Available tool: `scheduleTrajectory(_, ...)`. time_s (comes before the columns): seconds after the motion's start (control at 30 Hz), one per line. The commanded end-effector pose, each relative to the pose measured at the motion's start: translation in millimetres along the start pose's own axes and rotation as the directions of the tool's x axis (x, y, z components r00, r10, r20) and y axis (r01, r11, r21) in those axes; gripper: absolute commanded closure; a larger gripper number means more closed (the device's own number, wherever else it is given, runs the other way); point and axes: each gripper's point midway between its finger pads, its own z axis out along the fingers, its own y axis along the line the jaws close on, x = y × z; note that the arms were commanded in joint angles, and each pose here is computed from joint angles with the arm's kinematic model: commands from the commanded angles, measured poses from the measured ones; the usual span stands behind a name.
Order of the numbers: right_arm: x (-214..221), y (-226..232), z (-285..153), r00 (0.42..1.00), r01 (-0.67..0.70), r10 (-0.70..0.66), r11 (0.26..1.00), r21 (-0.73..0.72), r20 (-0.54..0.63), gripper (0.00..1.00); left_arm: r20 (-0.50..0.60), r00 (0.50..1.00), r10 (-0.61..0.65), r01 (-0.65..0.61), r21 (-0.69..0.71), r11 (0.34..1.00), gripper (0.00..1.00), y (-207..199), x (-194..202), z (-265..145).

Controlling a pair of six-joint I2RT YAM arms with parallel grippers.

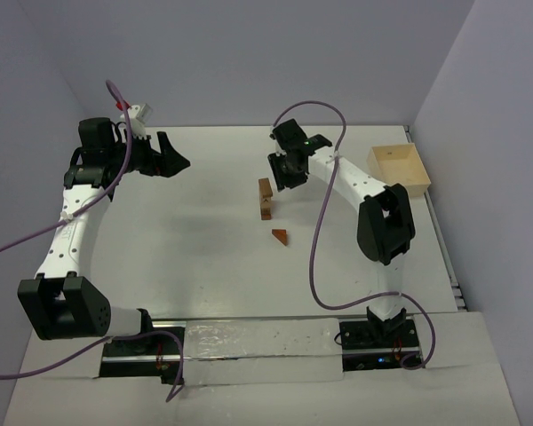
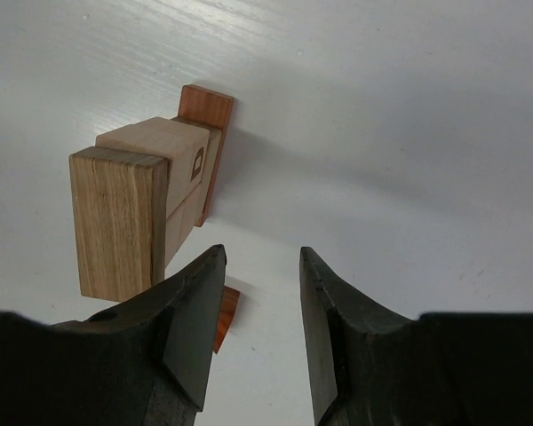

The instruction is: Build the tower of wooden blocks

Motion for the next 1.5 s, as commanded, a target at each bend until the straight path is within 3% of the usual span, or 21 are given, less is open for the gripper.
scheduleTrajectory(0.0,-9.8,12.6,-21.9,0.997,0.036,-0.034,0.999,-0.025,0.067,0.52,0.031,0.999,0.032,-0.032,0.006,0.999,0.01,-8.4,-10.2,-7.0)
scheduleTrajectory(0.57,-7.4,24.0,-25.4,0.995,0.068,-0.065,0.997,-0.038,0.070,0.42,0.031,0.999,0.035,-0.035,0.010,0.999,0.01,-9.0,-10.6,-7.6)
scheduleTrajectory(0.97,-4.4,20.4,-23.9,0.996,0.075,-0.074,0.997,-0.028,0.059,0.42,0.032,0.999,0.043,-0.044,0.014,0.999,0.01,-10.2,-10.8,-8.7)
scheduleTrajectory(1.2,-14.7,-3.3,-28.8,0.995,0.034,-0.037,0.999,0.038,0.089,0.43,0.034,0.998,0.046,-0.046,0.016,0.999,0.01,-10.8,-11.2,-8.4)
scheduleTrajectory(1.33,-29.0,-10.4,-30.6,0.993,0.007,-0.013,0.999,0.053,0.117,0.51,0.035,0.998,0.043,-0.044,0.016,0.999,0.01,-10.2,-11.5,-8.1)
scheduleTrajectory(1.47,-38.7,-9.9,-30.1,0.992,0.001,-0.008,0.999,0.048,0.126,0.53,0.034,0.998,0.044,-0.045,0.014,0.999,0.01,-10.3,-10.9,-8.2)
